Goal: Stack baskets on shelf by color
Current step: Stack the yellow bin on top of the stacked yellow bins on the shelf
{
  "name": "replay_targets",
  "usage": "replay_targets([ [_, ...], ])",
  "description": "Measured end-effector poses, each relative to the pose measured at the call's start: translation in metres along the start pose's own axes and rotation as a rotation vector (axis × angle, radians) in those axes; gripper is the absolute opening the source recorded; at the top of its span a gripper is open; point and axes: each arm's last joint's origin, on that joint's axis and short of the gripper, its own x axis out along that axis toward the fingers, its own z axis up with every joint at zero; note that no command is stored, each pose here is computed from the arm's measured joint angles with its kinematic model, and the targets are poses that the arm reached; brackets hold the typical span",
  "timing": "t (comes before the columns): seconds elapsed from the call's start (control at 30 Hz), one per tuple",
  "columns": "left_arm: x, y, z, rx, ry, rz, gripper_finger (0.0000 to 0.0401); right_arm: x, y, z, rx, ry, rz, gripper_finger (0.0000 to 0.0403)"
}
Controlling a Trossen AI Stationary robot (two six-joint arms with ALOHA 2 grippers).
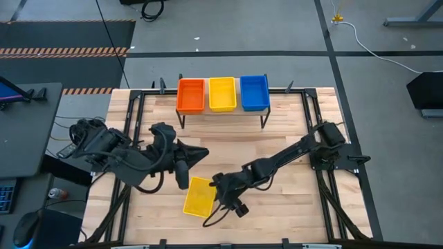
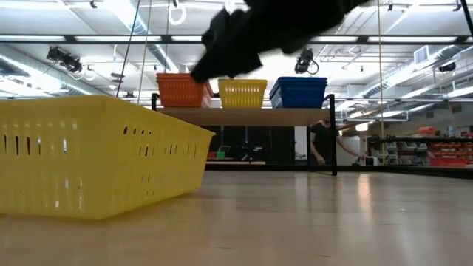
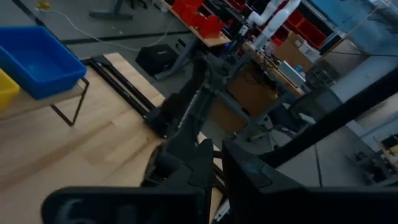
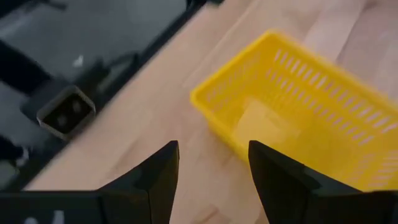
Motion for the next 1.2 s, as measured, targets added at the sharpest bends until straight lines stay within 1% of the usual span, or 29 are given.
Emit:
replay_targets([
  [0.1, 0.003, -0.002, -0.003, -0.022, 0.014, -0.006, 0.0038, 0.01, 0.0, -0.008, -0.028, 0.034, -0.002, 0.02],
  [0.17, 0.003, -0.003, -0.006, -0.041, 0.026, -0.009, 0.0038, 0.011, -0.001, -0.01, -0.036, 0.053, -0.024, 0.02],
  [0.27, 0.005, -0.005, -0.01, -0.048, 0.038, -0.019, 0.0038, 0.007, -0.005, -0.006, -0.069, 0.032, -0.076, 0.02],
  [0.43, 0.004, -0.008, -0.014, -0.043, 0.047, -0.03, 0.0038, -0.001, -0.01, 0.006, -0.131, -0.054, -0.112, 0.02],
  [0.5, 0.005, -0.008, -0.014, -0.038, 0.047, -0.027, 0.0038, 0.002, -0.014, 0.003, -0.167, -0.047, -0.118, 0.02],
  [0.63, 0.005, -0.008, -0.014, -0.034, 0.045, -0.027, 0.0038, 0.013, -0.024, -0.011, -0.151, 0.005, -0.097, 0.02],
  [0.7, 0.005, -0.007, -0.014, -0.029, 0.047, -0.026, 0.0038, 0.018, -0.029, -0.013, -0.145, -0.012, -0.091, 0.0199],
  [0.83, 0.004, -0.007, -0.014, -0.024, 0.052, -0.025, 0.0038, 0.02, -0.031, -0.025, -0.154, 0.078, -0.073, 0.0193],
  [0.93, 0.004, -0.007, -0.014, -0.02, 0.056, -0.028, 0.0038, 0.017, -0.036, -0.032, -0.155, 0.17, -0.117, 0.0179],
  [1.0, 0.004, -0.007, -0.015, -0.006, 0.057, -0.028, 0.0038, 0.011, -0.042, -0.04, -0.121, 0.256, -0.145, 0.0168],
  [1.13, 0.004, -0.007, -0.015, 0.012, 0.059, -0.025, 0.0038, -0.002, -0.054, -0.052, -0.027, 0.38, -0.155, 0.0139],
  [1.2, 0.004, -0.007, -0.015, 0.026, 0.059, -0.025, 0.0038, -0.006, -0.058, -0.055, 0.008, 0.408, -0.159, 0.0117],
])
